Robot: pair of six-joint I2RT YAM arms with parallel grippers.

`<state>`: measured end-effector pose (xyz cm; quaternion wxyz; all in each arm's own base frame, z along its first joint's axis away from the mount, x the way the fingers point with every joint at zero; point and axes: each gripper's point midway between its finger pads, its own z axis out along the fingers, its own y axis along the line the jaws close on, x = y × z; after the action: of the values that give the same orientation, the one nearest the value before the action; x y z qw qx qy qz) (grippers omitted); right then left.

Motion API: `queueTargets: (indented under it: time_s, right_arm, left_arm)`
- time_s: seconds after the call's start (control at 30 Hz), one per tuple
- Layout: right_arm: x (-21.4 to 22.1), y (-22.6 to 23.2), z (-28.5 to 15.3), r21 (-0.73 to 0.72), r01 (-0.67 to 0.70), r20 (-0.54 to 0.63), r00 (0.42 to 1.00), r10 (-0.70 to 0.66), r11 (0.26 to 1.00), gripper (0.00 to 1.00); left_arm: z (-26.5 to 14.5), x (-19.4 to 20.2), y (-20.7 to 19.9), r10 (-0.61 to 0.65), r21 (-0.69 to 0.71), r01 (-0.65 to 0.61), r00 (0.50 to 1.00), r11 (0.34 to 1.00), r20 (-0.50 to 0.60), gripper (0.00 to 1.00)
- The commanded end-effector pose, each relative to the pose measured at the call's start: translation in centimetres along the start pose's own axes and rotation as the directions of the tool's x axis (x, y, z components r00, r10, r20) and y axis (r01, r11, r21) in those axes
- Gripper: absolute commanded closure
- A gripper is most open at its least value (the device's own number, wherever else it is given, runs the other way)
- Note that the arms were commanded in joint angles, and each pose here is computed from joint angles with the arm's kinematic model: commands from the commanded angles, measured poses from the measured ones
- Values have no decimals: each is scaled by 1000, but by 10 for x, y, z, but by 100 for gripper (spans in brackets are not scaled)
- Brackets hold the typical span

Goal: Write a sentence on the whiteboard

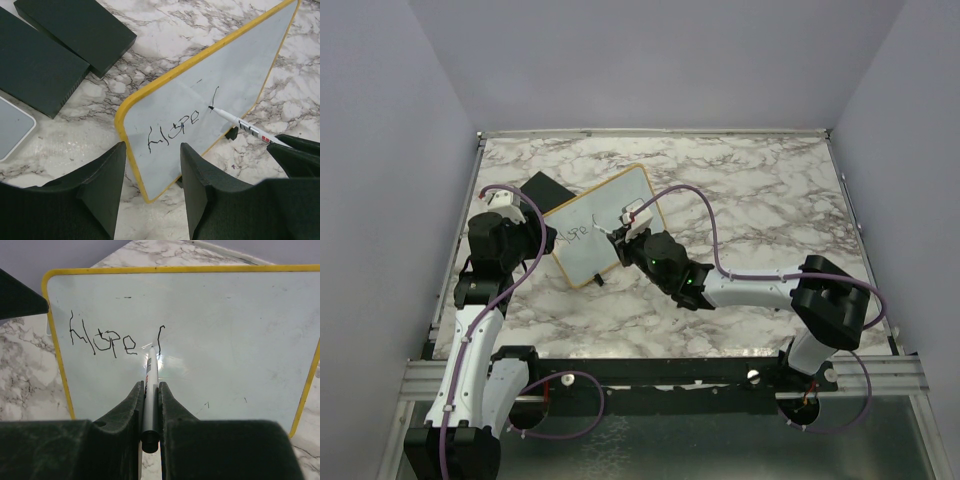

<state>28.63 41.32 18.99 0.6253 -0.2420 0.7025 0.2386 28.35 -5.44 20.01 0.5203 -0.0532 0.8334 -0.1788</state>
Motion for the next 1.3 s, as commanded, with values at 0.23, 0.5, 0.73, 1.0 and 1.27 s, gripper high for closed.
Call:
queueTargets:
  time_s: [0.23,0.5,0.73,1.0,1.27]
  right_arm:
    - [-3,-7,2,48,23,7,1000,-23,999,100]
    - [-3,-12,1,62,20,9,1000,-20,998,100]
    - [-5,-16,0,74,20,14,1000,-21,997,100]
    - [-5,-19,1,84,18,15,1000,-19,996,100]
    - [-4,-20,0,86,18,14,1000,-19,996,99]
  left_arm:
    - [-1,1,-5,6,26,-6,1000,1000,9,51]
    - [-1,0,-5,5,26,-5,1000,1000,9,51]
    - [-1,0,-5,5,25,-6,1000,1000,11,51]
    - [-1,0,-5,5,25,-6,1000,1000,11,50]
    - [-1,0,-5,5,24,-5,1000,1000,12,51]
